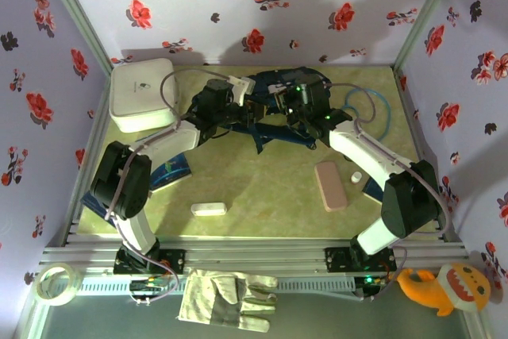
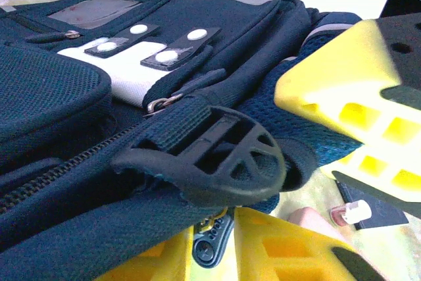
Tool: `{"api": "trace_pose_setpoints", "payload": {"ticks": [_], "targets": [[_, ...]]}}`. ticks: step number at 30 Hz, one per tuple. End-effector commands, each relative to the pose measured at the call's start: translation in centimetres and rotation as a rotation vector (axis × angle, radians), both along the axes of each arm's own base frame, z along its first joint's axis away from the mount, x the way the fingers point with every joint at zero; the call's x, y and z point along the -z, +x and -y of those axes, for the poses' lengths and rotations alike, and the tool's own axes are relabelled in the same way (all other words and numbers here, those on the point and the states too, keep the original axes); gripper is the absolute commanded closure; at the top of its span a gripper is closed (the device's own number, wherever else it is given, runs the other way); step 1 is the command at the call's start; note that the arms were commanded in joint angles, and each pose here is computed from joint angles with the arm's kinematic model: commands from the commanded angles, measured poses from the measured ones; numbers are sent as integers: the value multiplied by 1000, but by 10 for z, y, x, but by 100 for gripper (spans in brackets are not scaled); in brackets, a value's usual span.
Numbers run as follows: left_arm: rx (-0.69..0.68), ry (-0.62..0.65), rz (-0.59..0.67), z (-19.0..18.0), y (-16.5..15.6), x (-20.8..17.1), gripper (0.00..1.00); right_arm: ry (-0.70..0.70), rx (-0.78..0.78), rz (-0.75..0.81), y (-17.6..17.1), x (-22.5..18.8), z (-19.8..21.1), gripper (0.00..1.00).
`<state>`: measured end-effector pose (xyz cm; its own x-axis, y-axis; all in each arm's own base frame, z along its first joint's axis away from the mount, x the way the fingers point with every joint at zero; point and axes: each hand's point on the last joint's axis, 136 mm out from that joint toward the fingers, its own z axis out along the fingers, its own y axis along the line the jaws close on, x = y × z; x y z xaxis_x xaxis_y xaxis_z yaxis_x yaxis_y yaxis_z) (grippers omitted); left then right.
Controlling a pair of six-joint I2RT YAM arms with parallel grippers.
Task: Pack the student bag
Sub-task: Unzip the student bag at the top-center of the table.
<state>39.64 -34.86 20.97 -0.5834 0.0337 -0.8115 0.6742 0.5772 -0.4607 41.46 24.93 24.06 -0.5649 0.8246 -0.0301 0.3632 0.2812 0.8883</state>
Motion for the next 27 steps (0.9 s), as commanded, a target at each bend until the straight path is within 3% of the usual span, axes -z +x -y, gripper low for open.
{"api": "trace_pose_setpoints", "payload": {"ticks": [1,11,16,20,27], "targets": [[15,-14,65,5,10,-13,83,109,-84,100,-5,-44,-21,100],[-10,6,123,-5,6,-15,100,87,-62,88,-4,-36,-15,100],[-18,14,140,-10,3,-14,100,84,-57,92,-4,-38,-13,100],[-14,10,145,-8,2,-13,86,91,-67,91,-4,-38,-15,100],[13,10,152,5,1,-11,77,104,-79,92,-5,-39,-18,100]]}}
